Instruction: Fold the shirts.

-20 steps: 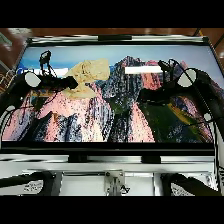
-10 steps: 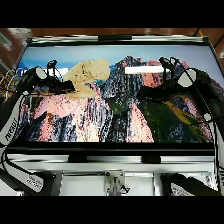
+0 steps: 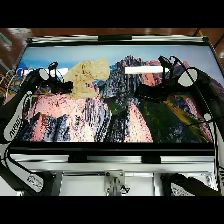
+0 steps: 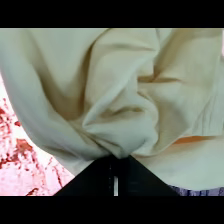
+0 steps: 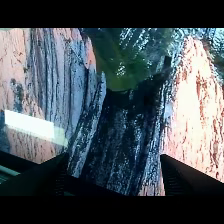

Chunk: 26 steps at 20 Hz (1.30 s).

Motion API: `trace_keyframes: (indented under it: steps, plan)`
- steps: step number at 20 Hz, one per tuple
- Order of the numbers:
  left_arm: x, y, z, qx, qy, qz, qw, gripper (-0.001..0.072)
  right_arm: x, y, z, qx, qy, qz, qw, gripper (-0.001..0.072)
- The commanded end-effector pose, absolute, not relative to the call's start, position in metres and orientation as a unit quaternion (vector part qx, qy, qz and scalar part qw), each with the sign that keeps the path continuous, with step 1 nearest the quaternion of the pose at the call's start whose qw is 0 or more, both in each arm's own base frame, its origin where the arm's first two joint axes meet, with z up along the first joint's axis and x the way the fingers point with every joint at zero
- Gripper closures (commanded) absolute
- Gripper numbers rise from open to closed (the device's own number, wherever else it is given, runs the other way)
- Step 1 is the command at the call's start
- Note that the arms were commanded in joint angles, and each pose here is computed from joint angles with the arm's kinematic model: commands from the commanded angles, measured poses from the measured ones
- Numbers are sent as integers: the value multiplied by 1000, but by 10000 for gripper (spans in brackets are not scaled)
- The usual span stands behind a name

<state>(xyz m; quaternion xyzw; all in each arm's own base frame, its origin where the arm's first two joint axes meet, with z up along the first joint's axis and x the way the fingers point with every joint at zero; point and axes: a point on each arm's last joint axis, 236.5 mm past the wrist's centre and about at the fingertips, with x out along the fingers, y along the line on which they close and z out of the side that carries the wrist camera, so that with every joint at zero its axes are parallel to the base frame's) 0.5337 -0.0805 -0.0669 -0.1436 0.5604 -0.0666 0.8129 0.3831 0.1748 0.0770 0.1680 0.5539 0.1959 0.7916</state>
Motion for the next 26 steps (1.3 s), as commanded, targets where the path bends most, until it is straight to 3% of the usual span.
trace_keyframes:
  steps: [1,4,6,8,11,13,16,22,23,24,25,26]
  plan:
    - [542,-100,-37,-169,533,-93,824,675,383,180,81,167,547,212,792,22]
    - [546,-138,72,-117,440,-164,875,675,389,179,101,169,514,214,813,22]
    - [524,-174,173,-72,350,-223,907,674,396,172,142,166,447,212,853,22]
    - [472,-201,273,-51,260,-271,925,674,403,149,206,142,339,190,910,22]
    - [377,-233,359,-57,198,-337,919,673,384,95,315,124,179,115,969,23]
    - [319,-263,377,-53,197,-394,896,673,357,66,362,130,121,75,981,23]
    - [276,-315,365,-46,219,-462,858,673,327,59,383,147,99,72,982,23]
    - [276,-422,242,-90,317,-478,814,668,307,35,355,141,158,19,977,23]
    - [273,-435,222,-93,337,-478,806,525,305,28,350,140,167,3,976,23]
    - [268,-446,206,-93,359,-481,794,133,304,24,343,138,181,-7,974,23]
    - [266,-448,198,-90,371,-481,789,-13,301,22,336,136,196,-13,971,23]
    - [272,-439,193,-77,378,-472,793,-13,297,20,326,133,216,-20,967,23]
